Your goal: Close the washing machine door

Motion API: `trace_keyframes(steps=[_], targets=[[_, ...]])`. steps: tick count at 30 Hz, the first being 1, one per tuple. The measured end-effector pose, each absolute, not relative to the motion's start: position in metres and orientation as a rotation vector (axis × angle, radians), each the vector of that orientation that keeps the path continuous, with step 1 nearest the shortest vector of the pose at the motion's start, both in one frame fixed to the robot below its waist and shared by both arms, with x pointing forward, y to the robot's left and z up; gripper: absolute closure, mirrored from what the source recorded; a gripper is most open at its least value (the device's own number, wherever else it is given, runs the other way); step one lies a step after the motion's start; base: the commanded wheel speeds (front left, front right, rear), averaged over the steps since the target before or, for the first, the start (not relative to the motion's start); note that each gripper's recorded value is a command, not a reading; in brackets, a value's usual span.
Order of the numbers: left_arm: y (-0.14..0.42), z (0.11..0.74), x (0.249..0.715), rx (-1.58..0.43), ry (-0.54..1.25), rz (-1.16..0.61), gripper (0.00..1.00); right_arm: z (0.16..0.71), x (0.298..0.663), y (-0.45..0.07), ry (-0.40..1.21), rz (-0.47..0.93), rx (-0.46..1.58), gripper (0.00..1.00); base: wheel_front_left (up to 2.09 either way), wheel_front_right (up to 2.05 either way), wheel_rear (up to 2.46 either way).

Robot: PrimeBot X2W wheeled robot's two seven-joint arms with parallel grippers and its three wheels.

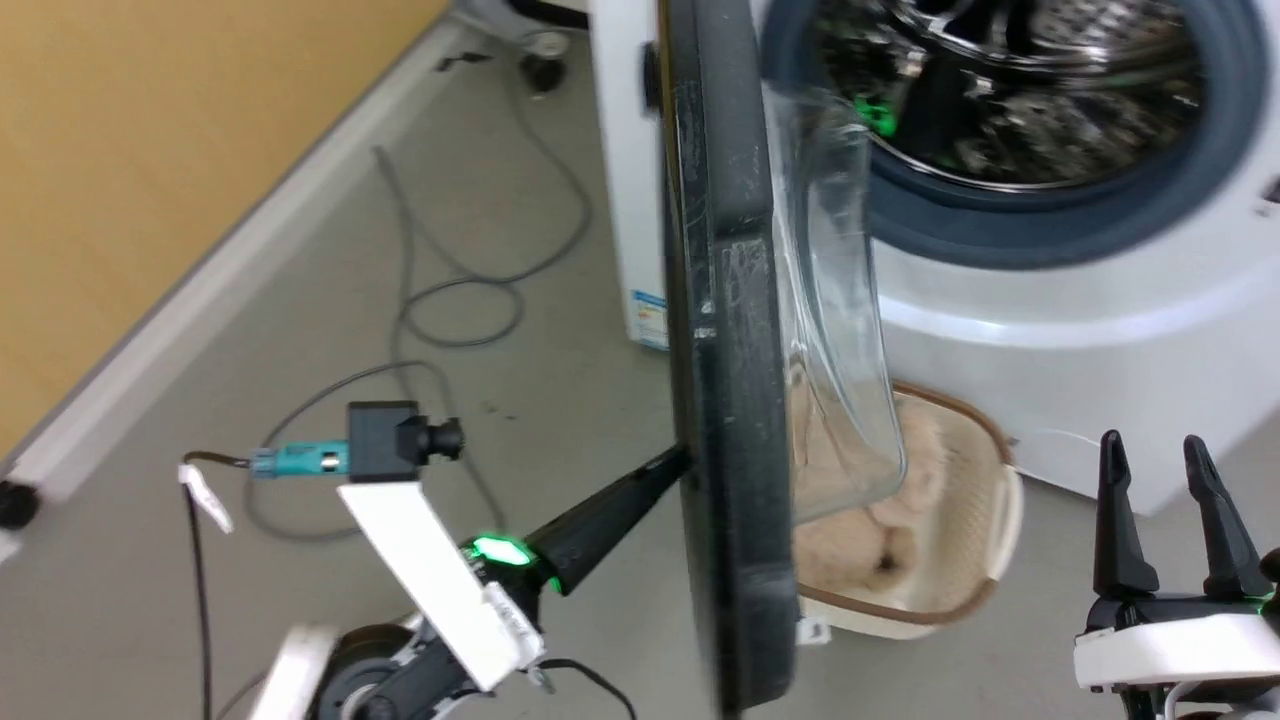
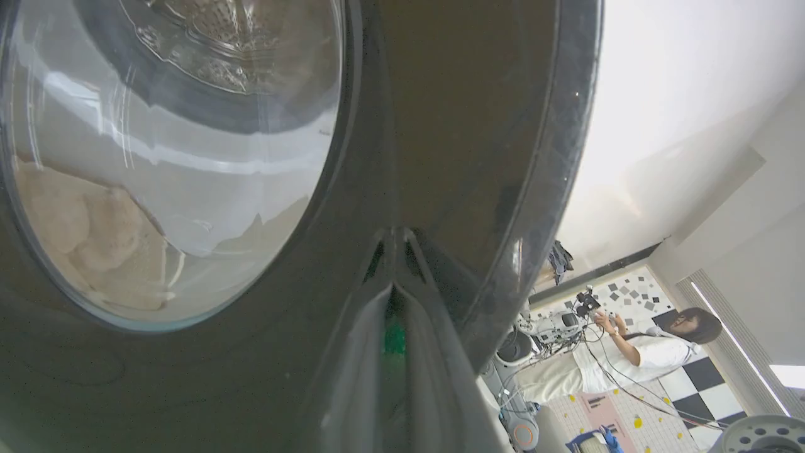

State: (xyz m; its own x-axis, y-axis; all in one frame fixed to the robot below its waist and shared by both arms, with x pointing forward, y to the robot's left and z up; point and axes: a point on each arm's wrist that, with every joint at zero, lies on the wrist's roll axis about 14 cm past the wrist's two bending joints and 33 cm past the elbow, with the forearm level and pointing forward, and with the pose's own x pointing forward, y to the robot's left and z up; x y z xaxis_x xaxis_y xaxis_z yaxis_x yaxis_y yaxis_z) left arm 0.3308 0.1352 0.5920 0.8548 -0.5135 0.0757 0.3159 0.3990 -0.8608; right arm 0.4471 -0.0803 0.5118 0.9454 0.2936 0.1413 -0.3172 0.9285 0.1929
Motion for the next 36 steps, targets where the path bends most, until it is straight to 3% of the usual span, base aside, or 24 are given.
trace_keyframes(steps=[10,23,31,36], targets=[[0.059,0.578,0.359,-1.055,0.321,-0.703,1.00,0.511,0.434,-0.144,-0.119,0.146,0.197,0.00,0.00,0.00,0.00],[0.006,0.536,0.377,-1.107,0.425,-0.701,1.00,0.508,0.417,-0.191,-0.115,0.019,0.186,0.00,0.00,0.00,0.00],[0.047,0.548,0.392,-1.037,0.225,-0.575,1.00,0.516,0.415,-0.190,-0.135,0.018,0.216,0.00,0.00,0.00,0.00],[0.104,0.542,0.403,-0.715,0.035,-0.433,1.00,0.525,0.413,-0.189,-0.159,0.022,0.230,0.00,0.00,0.00,0.00]])
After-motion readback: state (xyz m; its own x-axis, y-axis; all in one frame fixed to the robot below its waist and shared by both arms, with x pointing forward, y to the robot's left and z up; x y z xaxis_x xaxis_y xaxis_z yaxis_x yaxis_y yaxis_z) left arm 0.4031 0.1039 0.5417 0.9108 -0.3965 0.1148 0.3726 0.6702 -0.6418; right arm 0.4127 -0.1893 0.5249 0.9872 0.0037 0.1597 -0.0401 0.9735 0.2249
